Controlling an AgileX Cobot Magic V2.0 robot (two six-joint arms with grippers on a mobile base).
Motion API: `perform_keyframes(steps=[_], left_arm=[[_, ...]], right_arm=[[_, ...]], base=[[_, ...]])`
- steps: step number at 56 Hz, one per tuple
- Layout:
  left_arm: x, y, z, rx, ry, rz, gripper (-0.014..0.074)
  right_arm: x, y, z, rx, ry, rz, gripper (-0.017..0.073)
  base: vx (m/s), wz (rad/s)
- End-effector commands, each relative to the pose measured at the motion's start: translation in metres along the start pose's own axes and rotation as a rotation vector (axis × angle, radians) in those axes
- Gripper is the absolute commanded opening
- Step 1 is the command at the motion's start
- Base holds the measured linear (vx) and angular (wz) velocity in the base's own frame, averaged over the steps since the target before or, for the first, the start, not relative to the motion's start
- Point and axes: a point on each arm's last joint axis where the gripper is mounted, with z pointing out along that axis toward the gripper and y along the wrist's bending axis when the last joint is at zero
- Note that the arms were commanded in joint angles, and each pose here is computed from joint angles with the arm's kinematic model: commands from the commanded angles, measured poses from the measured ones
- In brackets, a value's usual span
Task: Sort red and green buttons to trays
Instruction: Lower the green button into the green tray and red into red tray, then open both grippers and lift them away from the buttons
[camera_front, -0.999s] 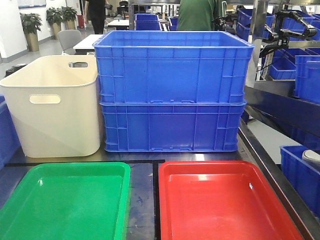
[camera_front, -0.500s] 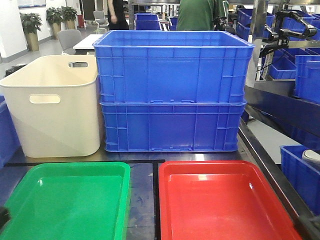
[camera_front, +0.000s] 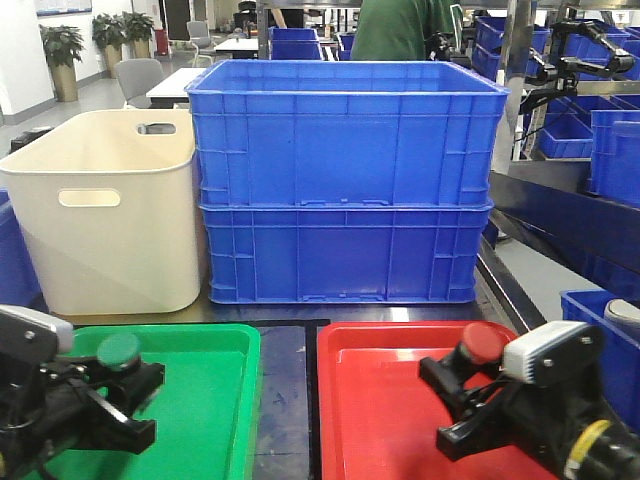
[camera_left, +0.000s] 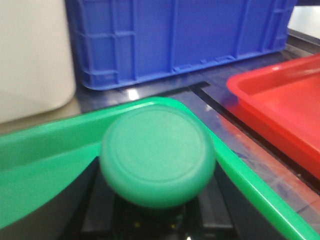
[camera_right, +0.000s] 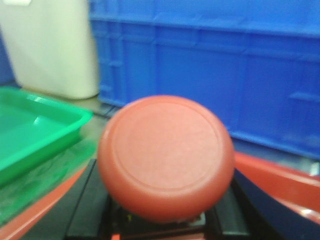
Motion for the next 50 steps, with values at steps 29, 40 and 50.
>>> perform_keyframes(steps=[29,40,50], left_arm=[[-0.002,-0.002,0.018,0.072,-0.086,-0.016,0.0429],[-0.002,-0.002,0.018,0.072,-0.087,-0.015,0.0539],[-0.014,-0.005,0.009,0.073,-0.134,-0.003,0.0538]], right_arm=[[0.004,-0.007,0.014,0.003,0.027,-0.12,0.0386],[0.003,-0.008,0.014,0.006,0.027,-0.108,0.067],[-0.011,-0.006,0.008,0.01,-0.018,-0.126,0.0724]], base=[[0.0,0.0],[0.0,0.0],[0.0,0.0]])
